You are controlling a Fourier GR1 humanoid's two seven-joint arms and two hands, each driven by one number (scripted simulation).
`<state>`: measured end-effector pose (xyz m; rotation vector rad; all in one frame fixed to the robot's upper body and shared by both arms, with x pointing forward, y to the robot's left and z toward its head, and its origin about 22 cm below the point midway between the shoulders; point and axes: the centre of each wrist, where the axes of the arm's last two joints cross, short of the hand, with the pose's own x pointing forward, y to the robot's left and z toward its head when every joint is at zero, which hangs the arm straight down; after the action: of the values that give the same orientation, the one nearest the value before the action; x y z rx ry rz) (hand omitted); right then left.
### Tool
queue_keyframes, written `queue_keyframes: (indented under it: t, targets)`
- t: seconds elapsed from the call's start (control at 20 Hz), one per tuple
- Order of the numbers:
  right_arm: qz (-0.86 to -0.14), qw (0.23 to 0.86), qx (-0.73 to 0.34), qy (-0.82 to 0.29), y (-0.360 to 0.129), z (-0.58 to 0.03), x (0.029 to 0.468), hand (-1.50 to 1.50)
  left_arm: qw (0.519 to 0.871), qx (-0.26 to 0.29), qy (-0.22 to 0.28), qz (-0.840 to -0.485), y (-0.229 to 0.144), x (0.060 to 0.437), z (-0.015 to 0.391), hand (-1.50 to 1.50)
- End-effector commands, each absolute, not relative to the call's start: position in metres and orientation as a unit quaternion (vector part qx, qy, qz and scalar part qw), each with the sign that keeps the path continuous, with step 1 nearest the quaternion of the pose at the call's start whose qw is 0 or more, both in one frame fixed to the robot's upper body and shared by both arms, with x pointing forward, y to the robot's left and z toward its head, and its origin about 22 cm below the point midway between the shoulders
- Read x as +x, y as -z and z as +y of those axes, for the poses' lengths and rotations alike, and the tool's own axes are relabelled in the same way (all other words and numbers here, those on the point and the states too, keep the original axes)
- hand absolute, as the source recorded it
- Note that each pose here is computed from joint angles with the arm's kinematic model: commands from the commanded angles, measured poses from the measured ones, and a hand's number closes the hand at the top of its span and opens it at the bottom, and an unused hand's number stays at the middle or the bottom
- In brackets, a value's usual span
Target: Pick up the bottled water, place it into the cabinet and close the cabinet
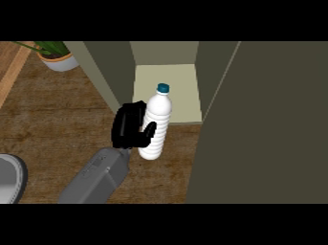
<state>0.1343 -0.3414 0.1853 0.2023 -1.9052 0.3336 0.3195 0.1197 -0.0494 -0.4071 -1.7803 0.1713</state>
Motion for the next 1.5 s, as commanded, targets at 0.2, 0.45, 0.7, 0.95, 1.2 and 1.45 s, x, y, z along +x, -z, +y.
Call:
queue_keyframes:
  t: [0.2, 0.45, 0.7, 0.95, 1.2, 1.45]
  targets:
    - [-0.814, 0.547, 0.101, -0.167, -0.206, -0.306, 0.099, 1.50, 0.604, -0.226, -0.046, -0.763, 0.045, 0.283, 0.134, -1.50]
    - [-0.813, 0.546, 0.096, -0.180, -0.208, -0.301, 0.101, 1.50, 0.597, -0.242, -0.029, -0.764, 0.037, 0.255, 0.162, -1.50]
    - [-0.795, 0.545, 0.128, -0.234, -0.212, -0.286, 0.101, 1.50, 0.596, -0.249, -0.036, -0.762, 0.038, 0.233, 0.199, -1.50]
    - [-0.783, 0.545, 0.186, -0.234, -0.206, -0.268, 0.107, 1.50, 0.593, -0.210, -0.030, -0.777, 0.037, 0.201, 0.245, -1.50]
    - [-0.774, 0.548, 0.227, -0.224, -0.203, -0.248, 0.112, 1.50, 0.598, -0.158, -0.030, -0.785, 0.027, 0.187, 0.294, -1.50]
    - [-0.754, 0.547, 0.265, -0.249, -0.203, -0.226, 0.111, 1.50, 0.589, -0.127, 0.007, -0.798, 0.006, 0.180, 0.328, -1.50]
